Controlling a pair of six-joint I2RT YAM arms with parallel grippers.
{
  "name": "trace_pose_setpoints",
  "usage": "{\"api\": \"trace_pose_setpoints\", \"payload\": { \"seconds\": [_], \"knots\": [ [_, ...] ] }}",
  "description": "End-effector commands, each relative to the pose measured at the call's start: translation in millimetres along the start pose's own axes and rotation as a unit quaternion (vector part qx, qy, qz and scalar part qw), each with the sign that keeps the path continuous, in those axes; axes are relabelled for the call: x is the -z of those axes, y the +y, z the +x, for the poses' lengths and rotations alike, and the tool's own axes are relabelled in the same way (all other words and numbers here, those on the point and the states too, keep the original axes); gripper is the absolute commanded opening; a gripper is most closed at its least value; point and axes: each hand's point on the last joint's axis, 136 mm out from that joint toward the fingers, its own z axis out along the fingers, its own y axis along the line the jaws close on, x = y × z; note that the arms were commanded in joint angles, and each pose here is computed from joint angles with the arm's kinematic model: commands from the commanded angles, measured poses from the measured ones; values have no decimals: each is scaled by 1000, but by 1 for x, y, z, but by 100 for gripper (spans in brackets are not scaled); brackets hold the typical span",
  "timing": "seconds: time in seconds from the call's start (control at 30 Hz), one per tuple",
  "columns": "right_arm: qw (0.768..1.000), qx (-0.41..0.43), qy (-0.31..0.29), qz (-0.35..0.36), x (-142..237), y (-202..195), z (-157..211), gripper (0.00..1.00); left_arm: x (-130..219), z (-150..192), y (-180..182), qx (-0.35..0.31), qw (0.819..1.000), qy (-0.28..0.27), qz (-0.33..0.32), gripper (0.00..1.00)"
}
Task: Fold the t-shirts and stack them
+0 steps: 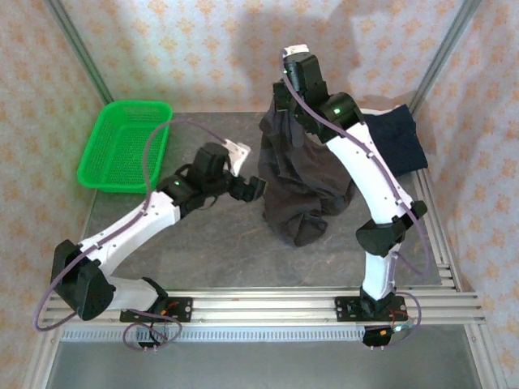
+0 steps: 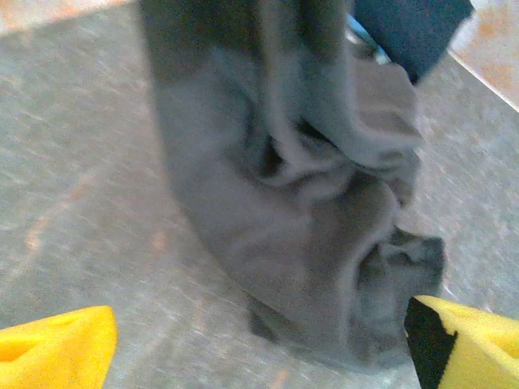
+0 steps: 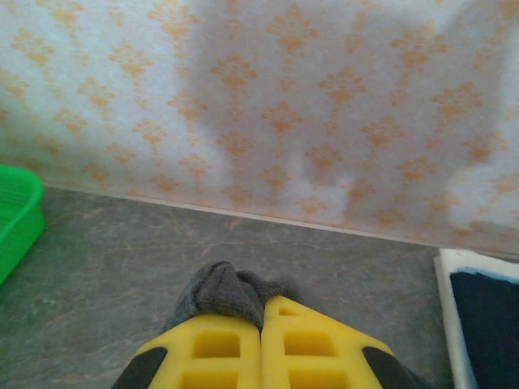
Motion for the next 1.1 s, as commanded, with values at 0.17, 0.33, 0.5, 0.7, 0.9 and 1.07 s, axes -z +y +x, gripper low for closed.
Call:
{"api": "trace_pose_setpoints", "payload": {
  "seconds": [0.17,0.33,0.5,0.7,0.9,1.07],
  "knots": [
    [992,-73,4,101,6,-78,1,0,-95,67,-53,-38,996,74,-11,100],
    [990,-92,9,106,14,-99,8,0,-141,97,-50,-57,987,139,-50,96],
    [985,-121,12,119,22,-128,20,0,-149,102,-33,-77,979,168,-81,25],
    [986,-137,20,93,42,-133,44,0,-116,59,40,-32,982,144,-114,0],
    [982,-181,49,-16,53,-97,97,0,-55,-41,139,75,988,-4,-138,27],
    [958,-207,126,-156,34,11,178,0,-55,-78,196,130,972,36,-190,61]
  ]
}}
